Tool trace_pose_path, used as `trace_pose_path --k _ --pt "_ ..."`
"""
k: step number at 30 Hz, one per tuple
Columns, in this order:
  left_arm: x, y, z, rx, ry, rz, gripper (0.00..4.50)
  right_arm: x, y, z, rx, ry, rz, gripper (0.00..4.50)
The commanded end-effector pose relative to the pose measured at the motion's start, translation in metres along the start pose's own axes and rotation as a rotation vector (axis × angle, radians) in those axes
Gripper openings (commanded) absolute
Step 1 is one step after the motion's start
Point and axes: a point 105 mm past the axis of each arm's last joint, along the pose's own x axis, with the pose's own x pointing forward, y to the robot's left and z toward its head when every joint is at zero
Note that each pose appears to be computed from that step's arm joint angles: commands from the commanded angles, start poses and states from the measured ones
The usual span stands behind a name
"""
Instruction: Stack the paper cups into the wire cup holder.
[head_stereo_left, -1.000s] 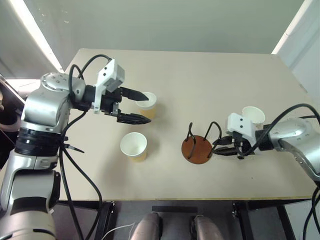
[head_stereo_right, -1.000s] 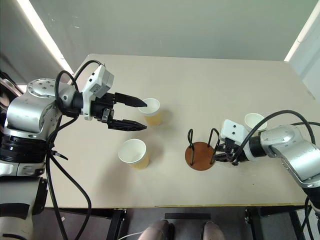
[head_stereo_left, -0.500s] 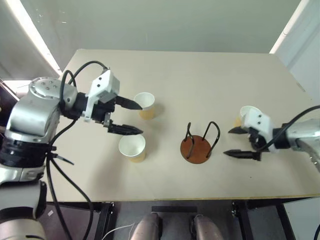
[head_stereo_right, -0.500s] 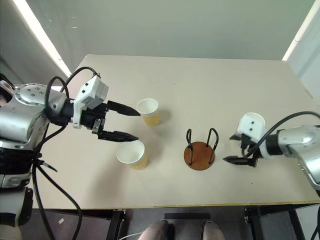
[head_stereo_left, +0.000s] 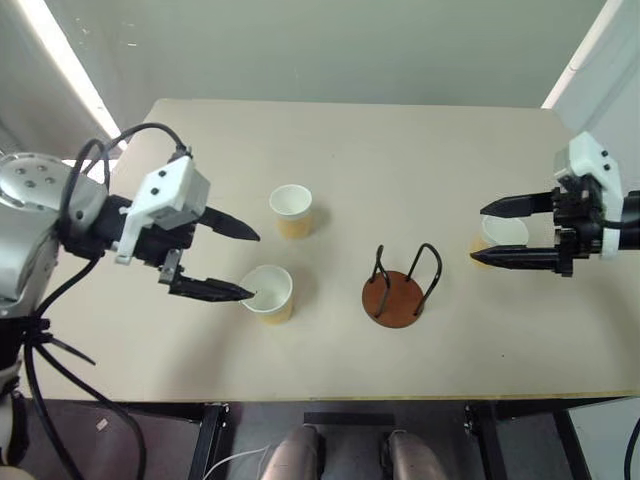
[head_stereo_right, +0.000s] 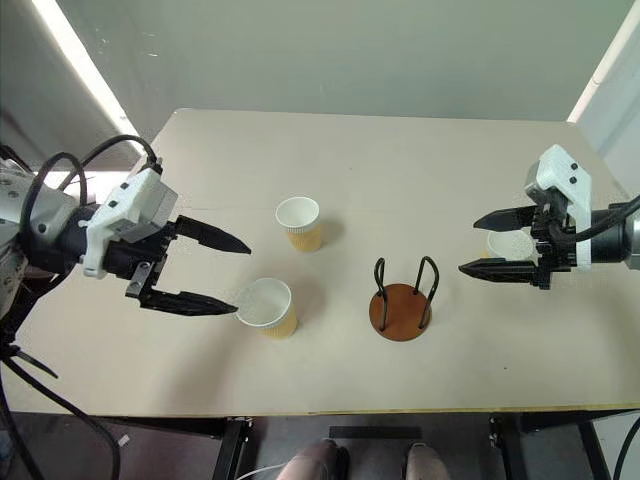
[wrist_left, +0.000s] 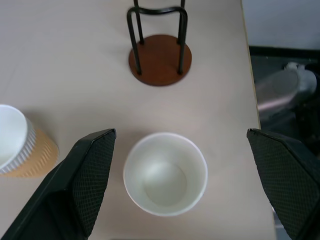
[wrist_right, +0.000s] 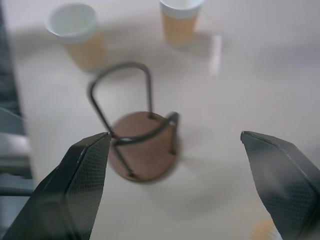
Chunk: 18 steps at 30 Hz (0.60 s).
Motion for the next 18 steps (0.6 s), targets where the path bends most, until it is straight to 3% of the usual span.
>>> trace_pose_path --k 1,9,18 --pt "-0.003 -0.017 -0.003 0.059 0.091 -0.043 4.50 -0.005 0.018 0.017 -0.025 -0.020 0.098 4.32" --pt "0.010 -0.026 -0.030 0.097 0.254 -0.059 4.50 -0.003 0.028 0.026 -0.038 -0.043 0.175 4.32" --pt "0.021 -0.016 -0.032 0.172 0.269 -0.035 4.50 -0.003 0.026 0.024 -0.026 -0.022 0.162 4.32"
